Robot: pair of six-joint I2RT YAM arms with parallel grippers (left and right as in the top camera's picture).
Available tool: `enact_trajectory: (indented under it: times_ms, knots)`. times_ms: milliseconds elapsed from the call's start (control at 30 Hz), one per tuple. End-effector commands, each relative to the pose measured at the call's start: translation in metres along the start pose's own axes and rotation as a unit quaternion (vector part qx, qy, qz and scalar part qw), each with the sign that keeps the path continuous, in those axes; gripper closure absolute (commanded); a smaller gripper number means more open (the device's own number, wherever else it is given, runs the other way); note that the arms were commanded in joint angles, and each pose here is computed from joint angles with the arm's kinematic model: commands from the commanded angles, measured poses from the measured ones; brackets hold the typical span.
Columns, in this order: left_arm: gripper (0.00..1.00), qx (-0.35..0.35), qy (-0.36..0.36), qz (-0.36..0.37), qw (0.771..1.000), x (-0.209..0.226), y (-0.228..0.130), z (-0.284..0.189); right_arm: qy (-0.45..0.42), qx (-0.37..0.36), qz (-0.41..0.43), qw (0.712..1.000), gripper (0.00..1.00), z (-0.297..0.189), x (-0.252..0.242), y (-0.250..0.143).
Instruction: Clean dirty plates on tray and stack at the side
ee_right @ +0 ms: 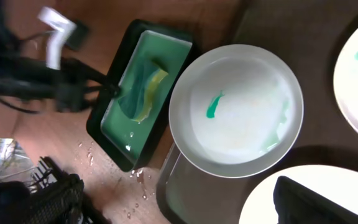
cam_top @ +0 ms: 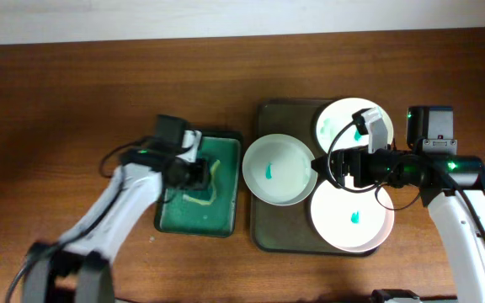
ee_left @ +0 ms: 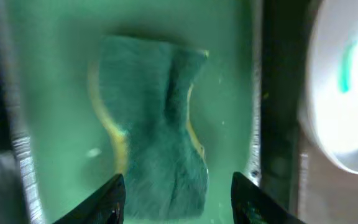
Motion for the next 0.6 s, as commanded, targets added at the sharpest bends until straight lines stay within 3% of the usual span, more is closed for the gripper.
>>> enact_trajectory:
  times_ms: [0, 100, 167, 333, 367, 467, 567]
  knots:
    - [0.52, 0.023, 0.044, 0.005, 0.999, -0.002, -0.003, 0.035, 0.015, -0.004, -0.002, 1.000, 0.00, -0.002, 0.005, 0.004]
    - [0.71, 0.047, 0.057, -0.015, 0.997, 0.002, -0.008, 0.062, 0.014, -0.006, -0.003, 1.000, 0.04, -0.002, 0.005, 0.005]
    - [1.00, 0.056, 0.063, -0.027, 0.996, 0.005, -0.010, 0.071, 0.014, -0.005, -0.003, 1.000, 0.08, -0.002, 0.005, 0.005]
    - [1.00, 0.051, 0.060, -0.032, 0.996, -0.004, 0.000, 0.051, 0.014, -0.006, -0.003, 1.000, 0.10, -0.002, 0.005, 0.005]
    - [0.99, 0.048, 0.058, -0.031, 0.997, -0.008, 0.004, 0.042, 0.013, -0.005, -0.003, 1.000, 0.11, -0.002, 0.004, 0.005]
    - [0.61, 0.040, 0.056, -0.030, 0.997, -0.017, 0.013, 0.016, -0.005, 0.002, -0.003, 1.000, 0.17, -0.001, 0.001, 0.003]
    - [0.51, 0.016, 0.085, -0.027, 0.996, -0.012, 0.018, 0.009, -0.032, 0.015, 0.007, 0.999, 0.22, -0.002, -0.004, 0.000]
Point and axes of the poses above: each gripper's point midway between its finger pads, its own z axis out along the fingers, its own x axis along the line the jaws close on, y = z × x, the point moved 7 cm from there along -z, back along the fingers, and after that the axes turned 15 degrees about -z, right-handed, at the moved point
